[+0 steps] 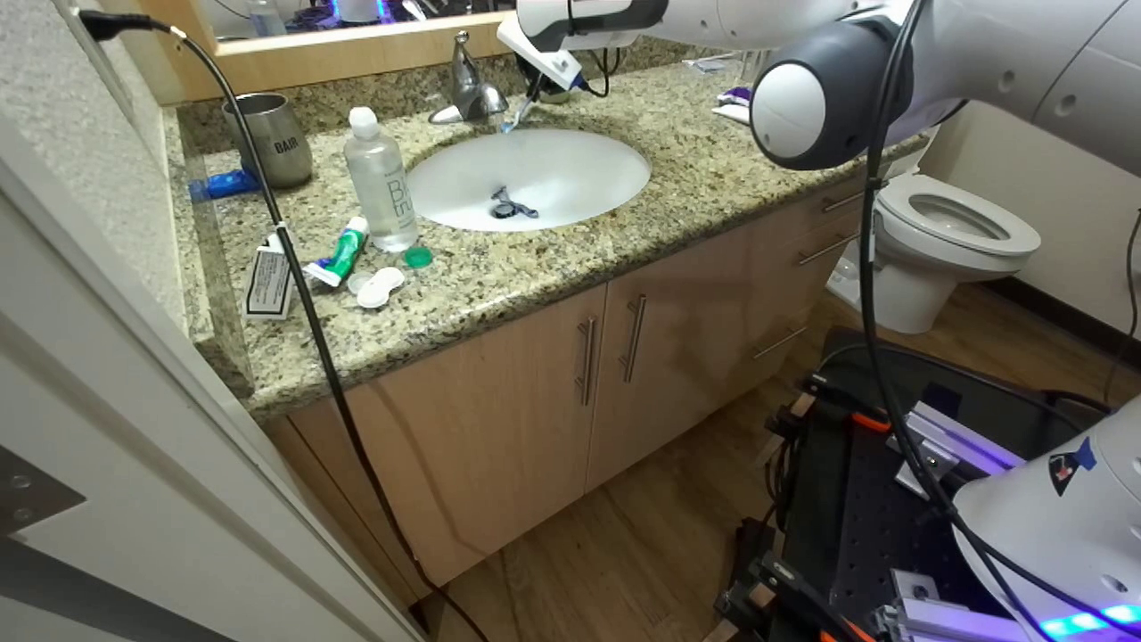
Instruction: Move the faucet handle upwards and pick up the toothbrush and wash it
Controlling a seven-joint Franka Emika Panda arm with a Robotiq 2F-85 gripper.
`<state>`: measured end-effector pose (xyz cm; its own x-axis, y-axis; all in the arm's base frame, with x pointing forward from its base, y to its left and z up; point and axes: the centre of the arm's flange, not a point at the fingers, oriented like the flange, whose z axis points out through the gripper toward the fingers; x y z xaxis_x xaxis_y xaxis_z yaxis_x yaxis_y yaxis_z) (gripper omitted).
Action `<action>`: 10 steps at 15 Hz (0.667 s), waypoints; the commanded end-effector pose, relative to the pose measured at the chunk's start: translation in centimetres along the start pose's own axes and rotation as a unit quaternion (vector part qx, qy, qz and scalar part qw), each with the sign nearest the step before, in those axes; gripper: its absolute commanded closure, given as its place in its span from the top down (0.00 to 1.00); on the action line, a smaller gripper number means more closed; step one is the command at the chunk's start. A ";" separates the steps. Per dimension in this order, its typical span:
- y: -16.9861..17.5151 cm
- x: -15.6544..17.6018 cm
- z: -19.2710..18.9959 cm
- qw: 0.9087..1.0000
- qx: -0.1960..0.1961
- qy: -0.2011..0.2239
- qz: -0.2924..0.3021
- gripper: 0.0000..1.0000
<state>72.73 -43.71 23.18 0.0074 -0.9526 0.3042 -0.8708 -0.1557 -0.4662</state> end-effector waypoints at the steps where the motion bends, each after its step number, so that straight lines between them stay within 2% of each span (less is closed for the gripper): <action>1: -0.1 -0.1 0.0 1.000 0.004 0.002 0.000 0.10; 10: 0.1 -0.2 0.3 1.000 0.008 0.004 0.001 0.10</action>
<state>72.82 -43.60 22.84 0.0016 -0.9506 0.3105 -0.8626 -0.1584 -0.4804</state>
